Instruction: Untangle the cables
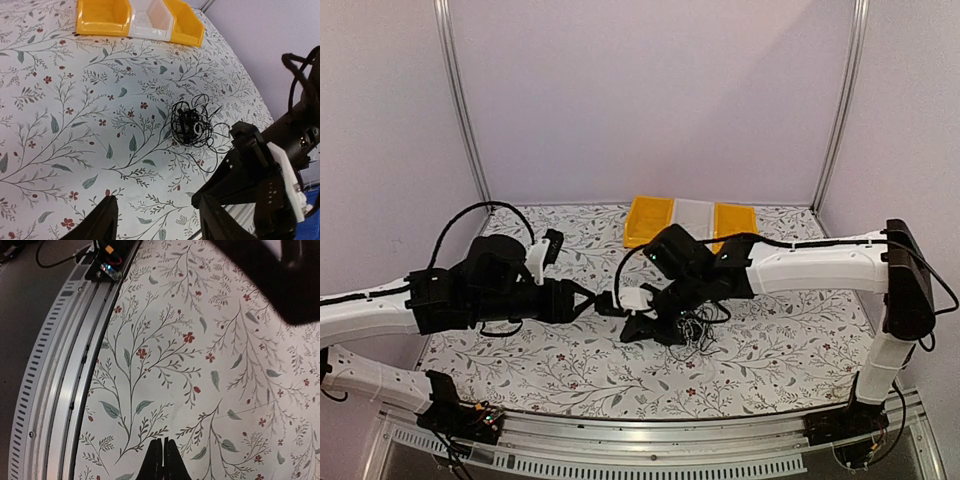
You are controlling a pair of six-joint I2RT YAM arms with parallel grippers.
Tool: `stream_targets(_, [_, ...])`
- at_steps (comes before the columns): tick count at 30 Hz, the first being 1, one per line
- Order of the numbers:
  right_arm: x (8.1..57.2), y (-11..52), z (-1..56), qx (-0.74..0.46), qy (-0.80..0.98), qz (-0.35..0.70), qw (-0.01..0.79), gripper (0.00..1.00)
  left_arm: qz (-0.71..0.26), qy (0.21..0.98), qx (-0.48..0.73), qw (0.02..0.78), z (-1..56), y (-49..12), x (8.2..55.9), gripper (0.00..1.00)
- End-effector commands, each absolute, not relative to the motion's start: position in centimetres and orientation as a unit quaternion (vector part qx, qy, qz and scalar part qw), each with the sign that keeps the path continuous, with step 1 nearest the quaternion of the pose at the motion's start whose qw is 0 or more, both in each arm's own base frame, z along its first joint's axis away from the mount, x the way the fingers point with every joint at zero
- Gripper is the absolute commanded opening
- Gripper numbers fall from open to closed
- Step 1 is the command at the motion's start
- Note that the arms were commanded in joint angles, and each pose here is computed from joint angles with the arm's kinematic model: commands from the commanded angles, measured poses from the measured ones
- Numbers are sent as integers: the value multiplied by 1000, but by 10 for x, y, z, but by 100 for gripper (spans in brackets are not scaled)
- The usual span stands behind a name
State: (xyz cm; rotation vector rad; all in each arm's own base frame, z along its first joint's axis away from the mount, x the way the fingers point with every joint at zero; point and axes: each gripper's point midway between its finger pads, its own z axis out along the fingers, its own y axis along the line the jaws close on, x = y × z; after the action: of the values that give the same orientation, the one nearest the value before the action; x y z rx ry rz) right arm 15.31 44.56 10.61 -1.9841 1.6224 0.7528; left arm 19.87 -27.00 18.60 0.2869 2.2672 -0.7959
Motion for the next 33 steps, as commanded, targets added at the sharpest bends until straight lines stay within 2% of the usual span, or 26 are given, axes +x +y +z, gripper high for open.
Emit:
stream_targets(1, [179, 443, 248, -663, 590, 328, 322, 0, -367, 791, 174, 457, 287, -293, 203, 63])
stream_targets(5, [178, 435, 314, -639, 581, 345, 368, 0, -400, 720, 244, 511, 328, -308, 192, 75])
stream_targets(9, [180, 429, 364, -608, 581, 354, 410, 0, -435, 660, 317, 524, 340, -329, 173, 83])
stream_targets(15, [184, 423, 415, -580, 572, 358, 457, 0, -434, 626, 365, 535, 333, -363, 178, 81])
stream_targets(18, [187, 421, 424, -572, 572, 352, 471, 0, -426, 613, 396, 535, 318, -386, 184, 74])
stream_targets(20, [188, 419, 431, -568, 568, 349, 482, 0, -408, 620, 420, 522, 291, -399, 189, 63])
stream_targets(24, [192, 413, 462, -552, 556, 343, 519, 0, -405, 641, 417, 502, 237, -404, 193, 48])
stream_targets(31, [192, 393, 544, -515, 512, 330, 603, 0, -390, 702, 396, 445, 148, -399, 195, 19])
stream_targets(33, [194, 387, 564, -505, 505, 321, 622, 0, -388, 718, 385, 431, 130, -397, 195, 22])
